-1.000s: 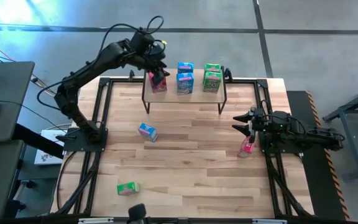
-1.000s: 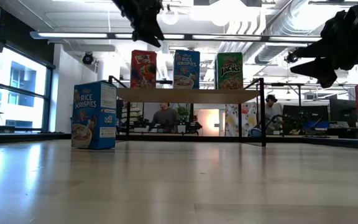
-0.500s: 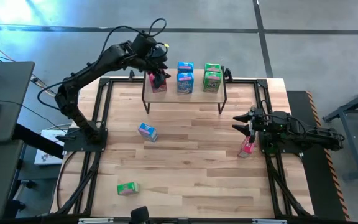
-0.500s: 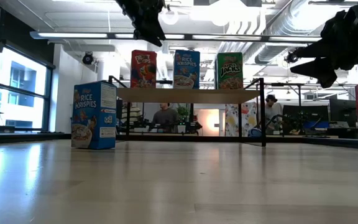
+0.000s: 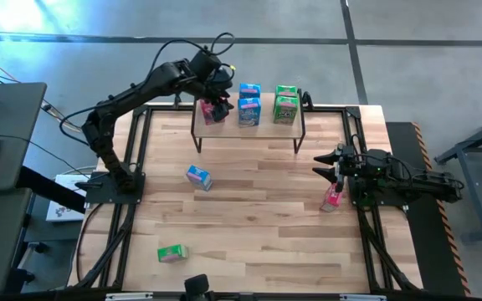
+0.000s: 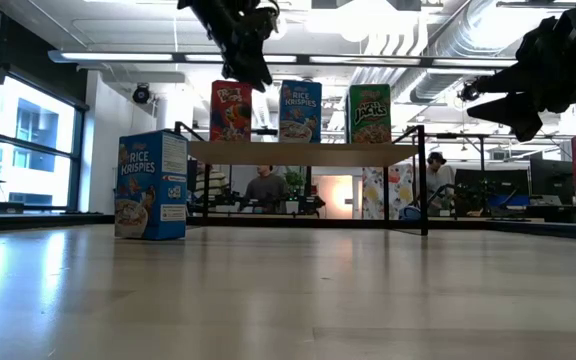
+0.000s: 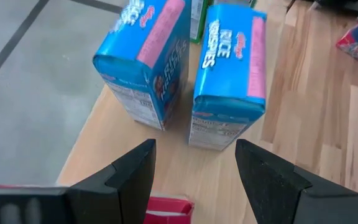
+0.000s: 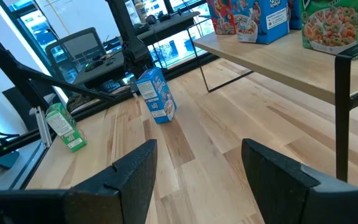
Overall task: Stack cereal on shelf
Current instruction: Put the red cereal box on the shelf aligned with the other red cereal box
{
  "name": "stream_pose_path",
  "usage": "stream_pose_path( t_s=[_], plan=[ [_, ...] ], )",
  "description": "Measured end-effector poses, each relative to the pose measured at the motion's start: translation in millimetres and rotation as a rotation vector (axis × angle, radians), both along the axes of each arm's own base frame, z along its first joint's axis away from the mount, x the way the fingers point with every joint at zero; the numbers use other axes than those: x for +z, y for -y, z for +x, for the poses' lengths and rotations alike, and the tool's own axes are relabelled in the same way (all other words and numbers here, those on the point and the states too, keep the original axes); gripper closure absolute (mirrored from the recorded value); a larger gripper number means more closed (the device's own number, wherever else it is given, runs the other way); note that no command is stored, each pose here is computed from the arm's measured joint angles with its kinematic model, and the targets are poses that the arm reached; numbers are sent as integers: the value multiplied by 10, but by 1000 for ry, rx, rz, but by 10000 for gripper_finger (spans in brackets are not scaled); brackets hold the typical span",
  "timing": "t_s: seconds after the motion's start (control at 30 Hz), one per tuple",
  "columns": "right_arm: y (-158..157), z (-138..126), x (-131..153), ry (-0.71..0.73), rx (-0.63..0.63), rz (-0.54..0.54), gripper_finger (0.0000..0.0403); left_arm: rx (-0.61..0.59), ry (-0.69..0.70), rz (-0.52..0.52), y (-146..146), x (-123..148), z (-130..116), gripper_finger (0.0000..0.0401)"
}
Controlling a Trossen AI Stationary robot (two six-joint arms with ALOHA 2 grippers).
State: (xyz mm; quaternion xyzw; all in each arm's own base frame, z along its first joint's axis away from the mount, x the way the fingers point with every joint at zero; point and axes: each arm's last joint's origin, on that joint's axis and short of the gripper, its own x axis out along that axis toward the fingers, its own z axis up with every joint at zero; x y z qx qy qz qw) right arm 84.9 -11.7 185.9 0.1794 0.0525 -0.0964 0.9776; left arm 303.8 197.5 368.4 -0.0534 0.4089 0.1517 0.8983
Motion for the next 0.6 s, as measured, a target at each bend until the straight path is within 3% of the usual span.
stream_pose_path(
  t_s=[0.6],
  plan=[
    [0, -1, -10, -10, 0, 1, 176, 14, -39, -14, 17, -25, -22, 188]
  ],
)
